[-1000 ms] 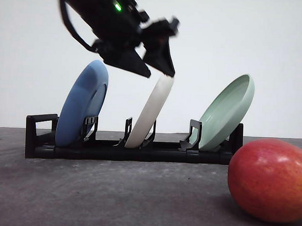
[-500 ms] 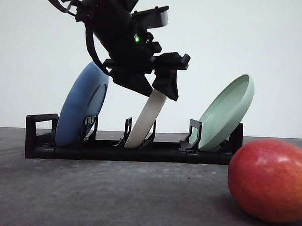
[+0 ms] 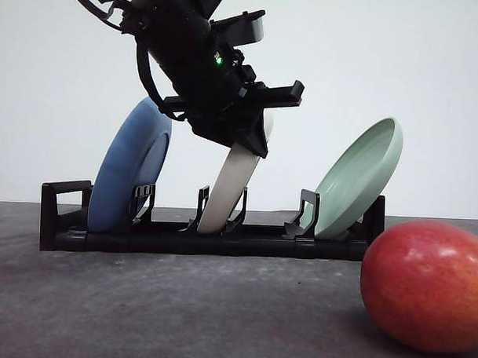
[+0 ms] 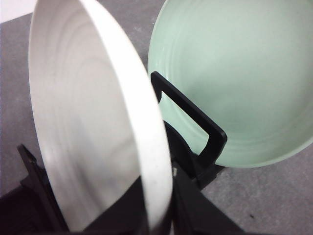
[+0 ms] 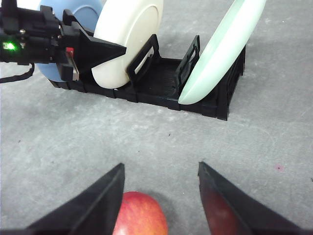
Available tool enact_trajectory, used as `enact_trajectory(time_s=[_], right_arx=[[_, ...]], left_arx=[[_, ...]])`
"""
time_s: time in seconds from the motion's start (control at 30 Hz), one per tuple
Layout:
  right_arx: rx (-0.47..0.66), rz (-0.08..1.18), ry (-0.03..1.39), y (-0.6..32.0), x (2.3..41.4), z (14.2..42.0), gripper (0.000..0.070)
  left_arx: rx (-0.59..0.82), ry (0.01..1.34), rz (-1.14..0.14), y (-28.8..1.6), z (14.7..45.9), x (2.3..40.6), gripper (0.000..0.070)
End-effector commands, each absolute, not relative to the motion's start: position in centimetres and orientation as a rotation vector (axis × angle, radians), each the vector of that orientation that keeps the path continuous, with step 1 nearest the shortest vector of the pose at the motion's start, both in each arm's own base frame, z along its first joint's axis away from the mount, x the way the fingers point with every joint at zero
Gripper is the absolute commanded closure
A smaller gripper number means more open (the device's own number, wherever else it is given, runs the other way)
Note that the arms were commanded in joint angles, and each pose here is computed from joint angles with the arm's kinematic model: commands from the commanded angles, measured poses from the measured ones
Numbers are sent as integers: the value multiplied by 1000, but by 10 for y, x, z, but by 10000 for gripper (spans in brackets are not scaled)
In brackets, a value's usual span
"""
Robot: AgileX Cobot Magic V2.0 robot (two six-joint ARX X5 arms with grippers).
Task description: Place pomegranate in white plate
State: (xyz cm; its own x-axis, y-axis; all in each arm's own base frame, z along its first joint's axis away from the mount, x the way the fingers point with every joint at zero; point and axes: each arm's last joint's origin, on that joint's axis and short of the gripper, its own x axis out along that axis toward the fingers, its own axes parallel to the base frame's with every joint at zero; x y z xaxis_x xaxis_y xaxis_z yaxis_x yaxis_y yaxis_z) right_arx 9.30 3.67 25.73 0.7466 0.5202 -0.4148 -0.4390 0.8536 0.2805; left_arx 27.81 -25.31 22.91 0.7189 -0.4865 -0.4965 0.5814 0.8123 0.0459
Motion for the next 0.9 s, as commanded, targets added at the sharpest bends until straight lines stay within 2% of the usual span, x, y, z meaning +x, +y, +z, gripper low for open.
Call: enact_trajectory(time_s=[0.0, 0.27, 0.53, 0.87], right_arx=[[162, 536, 480, 37, 93, 262, 396], [161, 536, 480, 37, 93, 262, 396], [161, 537, 480, 37, 93, 262, 396], [162, 539, 481, 37, 93, 262, 397]], left_arx=[[159, 483, -599, -258, 236, 277, 689], [93, 424, -598, -251, 262, 270, 689], [-19, 340, -625, -236, 303, 253, 689], [-85, 328, -695, -207, 349, 206, 689]])
